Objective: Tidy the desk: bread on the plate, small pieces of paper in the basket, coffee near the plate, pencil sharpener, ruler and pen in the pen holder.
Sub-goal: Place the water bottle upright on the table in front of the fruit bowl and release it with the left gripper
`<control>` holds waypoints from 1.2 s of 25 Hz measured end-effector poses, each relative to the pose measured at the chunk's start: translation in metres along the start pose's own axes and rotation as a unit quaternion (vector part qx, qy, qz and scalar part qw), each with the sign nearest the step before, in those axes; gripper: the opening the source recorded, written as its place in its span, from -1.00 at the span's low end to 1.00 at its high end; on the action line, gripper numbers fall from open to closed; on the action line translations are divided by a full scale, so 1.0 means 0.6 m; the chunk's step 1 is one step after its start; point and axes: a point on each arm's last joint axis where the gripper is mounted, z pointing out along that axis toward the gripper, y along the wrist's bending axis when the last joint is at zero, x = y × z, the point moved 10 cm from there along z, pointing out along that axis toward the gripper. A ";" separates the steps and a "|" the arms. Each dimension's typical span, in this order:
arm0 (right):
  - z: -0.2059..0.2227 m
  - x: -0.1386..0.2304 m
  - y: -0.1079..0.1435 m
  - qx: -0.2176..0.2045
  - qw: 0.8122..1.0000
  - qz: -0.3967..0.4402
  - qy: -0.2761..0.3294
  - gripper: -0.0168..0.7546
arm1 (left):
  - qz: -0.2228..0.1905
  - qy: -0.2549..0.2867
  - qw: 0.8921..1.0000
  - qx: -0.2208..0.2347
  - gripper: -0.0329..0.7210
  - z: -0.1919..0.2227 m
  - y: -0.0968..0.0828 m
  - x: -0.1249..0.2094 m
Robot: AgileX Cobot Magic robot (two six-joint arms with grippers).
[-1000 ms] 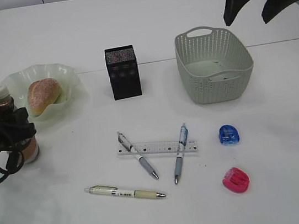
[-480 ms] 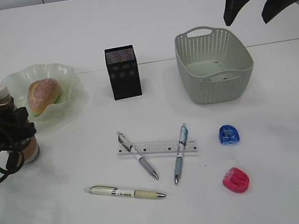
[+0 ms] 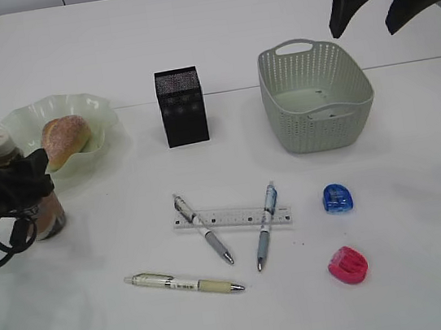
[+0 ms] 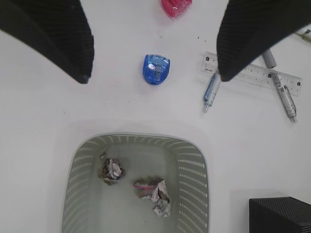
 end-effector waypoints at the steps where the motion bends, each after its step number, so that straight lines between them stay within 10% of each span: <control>1: 0.000 0.000 0.000 0.000 1.000 0.000 0.000 0.54 | 0.000 -0.001 1.000 0.000 0.43 0.000 0.000 -0.001; 15: 0.000 0.000 0.000 0.000 1.000 -0.001 0.000 0.54 | 0.027 -0.081 0.996 0.013 0.44 -0.024 -0.015 -0.117; 30: 0.000 0.000 0.000 0.000 1.000 -0.001 0.000 0.54 | 0.043 0.065 0.997 0.014 0.44 -0.133 -0.022 -0.175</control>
